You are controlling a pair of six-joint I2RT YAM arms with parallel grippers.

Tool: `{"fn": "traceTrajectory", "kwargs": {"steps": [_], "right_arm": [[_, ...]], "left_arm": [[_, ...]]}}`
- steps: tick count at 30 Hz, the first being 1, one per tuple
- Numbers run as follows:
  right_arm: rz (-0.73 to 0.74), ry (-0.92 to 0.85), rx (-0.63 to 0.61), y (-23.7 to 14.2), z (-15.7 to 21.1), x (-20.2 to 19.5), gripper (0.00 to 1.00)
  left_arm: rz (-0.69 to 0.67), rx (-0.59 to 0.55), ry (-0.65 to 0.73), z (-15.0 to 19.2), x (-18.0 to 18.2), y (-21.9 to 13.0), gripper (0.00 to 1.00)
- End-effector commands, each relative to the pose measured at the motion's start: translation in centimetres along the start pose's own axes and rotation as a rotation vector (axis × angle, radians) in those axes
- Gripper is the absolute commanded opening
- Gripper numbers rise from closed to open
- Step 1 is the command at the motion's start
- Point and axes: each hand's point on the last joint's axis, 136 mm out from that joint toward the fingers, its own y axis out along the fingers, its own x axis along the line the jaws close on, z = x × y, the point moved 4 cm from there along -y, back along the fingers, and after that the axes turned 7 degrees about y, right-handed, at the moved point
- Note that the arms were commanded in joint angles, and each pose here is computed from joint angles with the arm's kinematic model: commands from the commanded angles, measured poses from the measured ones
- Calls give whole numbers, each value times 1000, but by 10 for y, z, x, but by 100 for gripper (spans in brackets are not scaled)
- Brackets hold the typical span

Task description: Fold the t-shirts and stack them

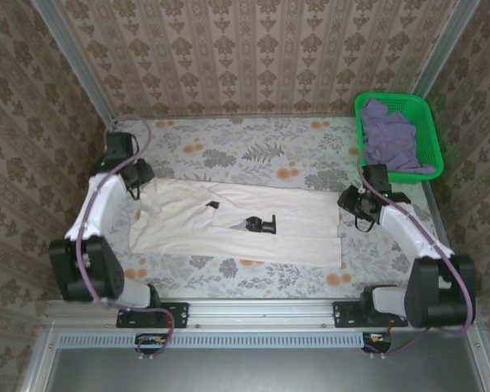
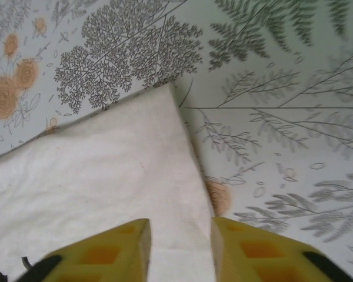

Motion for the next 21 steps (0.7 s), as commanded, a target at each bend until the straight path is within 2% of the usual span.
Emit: {"fn": "traceTrajectory", "kwargs": {"steps": [1,6,11,15,21], "right_arm": [[-52,41,100,22,1,31,27],[7,-40,233,63,15,58,23],[70,-42,281,89,14,61,22],[160,-26,307,100,15,47,21],[181,23,323,110,8,43,22]], "left_arm": [[193,168,57,9,-36,28,26],[143,332,124,10,-48,74,32],[45,437,143,13,-39,116,31],[-91,465,159,15,-22,145,28],[-285,475,168,4,10,172,25]]}}
